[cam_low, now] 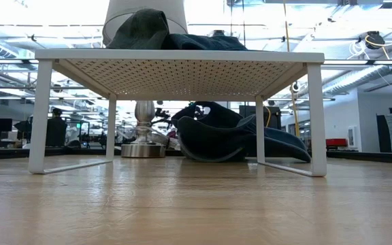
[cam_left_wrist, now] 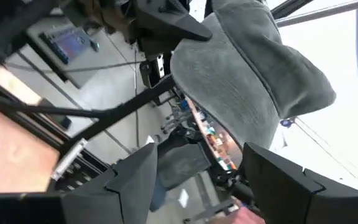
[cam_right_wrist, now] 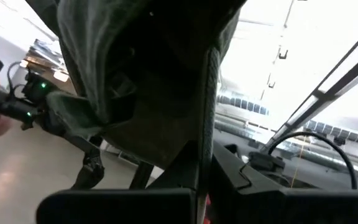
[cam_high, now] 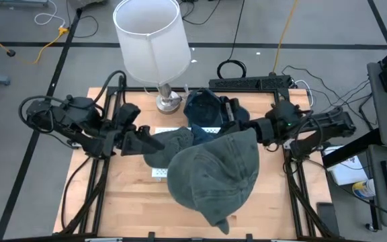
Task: Pick & Place hat
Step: Stack the right black cap on top of the other black cap on the shelf
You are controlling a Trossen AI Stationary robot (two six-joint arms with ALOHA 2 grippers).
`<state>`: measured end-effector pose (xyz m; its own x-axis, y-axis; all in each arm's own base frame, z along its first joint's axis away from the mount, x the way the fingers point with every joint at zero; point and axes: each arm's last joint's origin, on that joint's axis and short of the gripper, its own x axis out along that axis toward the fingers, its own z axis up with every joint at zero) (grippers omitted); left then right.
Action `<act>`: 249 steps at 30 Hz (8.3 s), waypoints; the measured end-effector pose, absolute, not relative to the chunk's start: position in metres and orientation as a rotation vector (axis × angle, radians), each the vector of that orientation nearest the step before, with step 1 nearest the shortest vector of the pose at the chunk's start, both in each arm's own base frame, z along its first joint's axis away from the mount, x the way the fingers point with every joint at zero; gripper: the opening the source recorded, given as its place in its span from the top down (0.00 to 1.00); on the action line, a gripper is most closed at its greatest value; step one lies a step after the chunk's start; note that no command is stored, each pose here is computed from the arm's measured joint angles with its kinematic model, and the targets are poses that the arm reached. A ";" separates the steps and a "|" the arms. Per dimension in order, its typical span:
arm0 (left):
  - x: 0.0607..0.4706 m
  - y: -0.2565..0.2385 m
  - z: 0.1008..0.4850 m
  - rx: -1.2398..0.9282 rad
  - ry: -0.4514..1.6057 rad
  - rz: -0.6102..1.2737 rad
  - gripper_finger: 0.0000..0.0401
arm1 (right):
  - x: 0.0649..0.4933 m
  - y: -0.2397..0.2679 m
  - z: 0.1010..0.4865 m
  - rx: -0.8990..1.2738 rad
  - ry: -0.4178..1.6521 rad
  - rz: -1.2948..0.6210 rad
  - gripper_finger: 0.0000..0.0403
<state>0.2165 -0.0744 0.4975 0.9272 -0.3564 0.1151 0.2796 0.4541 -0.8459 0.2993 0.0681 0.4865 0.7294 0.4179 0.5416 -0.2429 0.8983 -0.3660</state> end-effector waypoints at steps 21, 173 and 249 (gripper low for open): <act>0.234 -0.085 0.496 -1.245 0.160 -0.540 0.39 | 0.316 0.070 0.481 -0.398 -0.625 0.325 0.99; 0.145 -0.039 0.465 -0.652 0.365 0.095 0.69 | 0.263 0.072 0.509 0.987 -0.411 0.373 0.95; 0.105 -0.035 0.481 -0.525 0.239 -0.036 0.69 | 0.435 0.022 0.349 1.237 -0.024 0.183 0.95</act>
